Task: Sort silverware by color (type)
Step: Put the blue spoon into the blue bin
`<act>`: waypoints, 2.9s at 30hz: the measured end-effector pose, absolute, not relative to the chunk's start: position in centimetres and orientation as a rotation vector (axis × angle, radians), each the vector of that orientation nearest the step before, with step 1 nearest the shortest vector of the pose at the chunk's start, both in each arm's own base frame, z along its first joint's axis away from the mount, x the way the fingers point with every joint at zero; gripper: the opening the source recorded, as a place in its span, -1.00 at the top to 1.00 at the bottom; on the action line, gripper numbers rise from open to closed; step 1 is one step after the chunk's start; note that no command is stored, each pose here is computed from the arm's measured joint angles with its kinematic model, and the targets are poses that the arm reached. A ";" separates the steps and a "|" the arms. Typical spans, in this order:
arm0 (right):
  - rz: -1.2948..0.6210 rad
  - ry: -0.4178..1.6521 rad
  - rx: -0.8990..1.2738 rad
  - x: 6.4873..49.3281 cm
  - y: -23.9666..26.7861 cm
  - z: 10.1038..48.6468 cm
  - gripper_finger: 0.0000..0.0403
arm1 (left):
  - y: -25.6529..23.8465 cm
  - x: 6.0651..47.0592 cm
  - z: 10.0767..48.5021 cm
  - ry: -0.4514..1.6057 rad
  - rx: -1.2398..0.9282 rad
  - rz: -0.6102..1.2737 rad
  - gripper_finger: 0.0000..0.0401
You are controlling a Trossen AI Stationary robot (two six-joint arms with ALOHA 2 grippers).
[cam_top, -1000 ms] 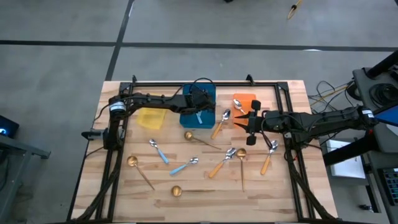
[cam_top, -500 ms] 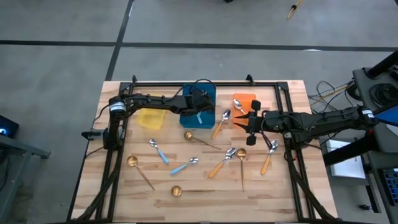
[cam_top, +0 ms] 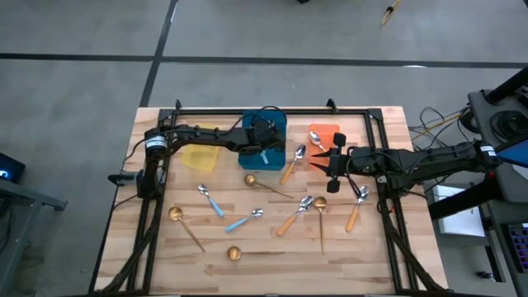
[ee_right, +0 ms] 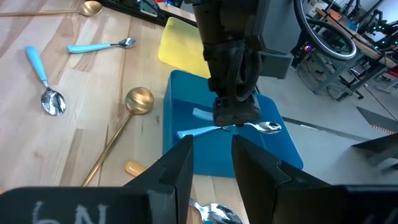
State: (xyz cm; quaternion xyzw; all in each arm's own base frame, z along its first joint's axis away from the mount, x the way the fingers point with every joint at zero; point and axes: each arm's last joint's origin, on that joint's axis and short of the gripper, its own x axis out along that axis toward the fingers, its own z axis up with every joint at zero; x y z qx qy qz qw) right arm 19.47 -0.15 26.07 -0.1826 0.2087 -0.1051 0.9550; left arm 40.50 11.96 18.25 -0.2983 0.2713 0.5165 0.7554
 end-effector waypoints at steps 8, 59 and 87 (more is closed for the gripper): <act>-0.213 0.424 -0.371 19.5 -0.1 26.1 0.50 | 11.8 40.5 18.3 0.587 -0.641 1.133 0.95; -0.213 0.426 -0.370 19.5 -0.1 26.0 0.50 | 11.0 40.7 18.2 0.587 -0.642 1.121 0.95; -0.214 0.426 -0.370 19.5 -0.2 26.0 0.50 | 10.8 40.1 17.8 0.667 -0.667 1.144 0.92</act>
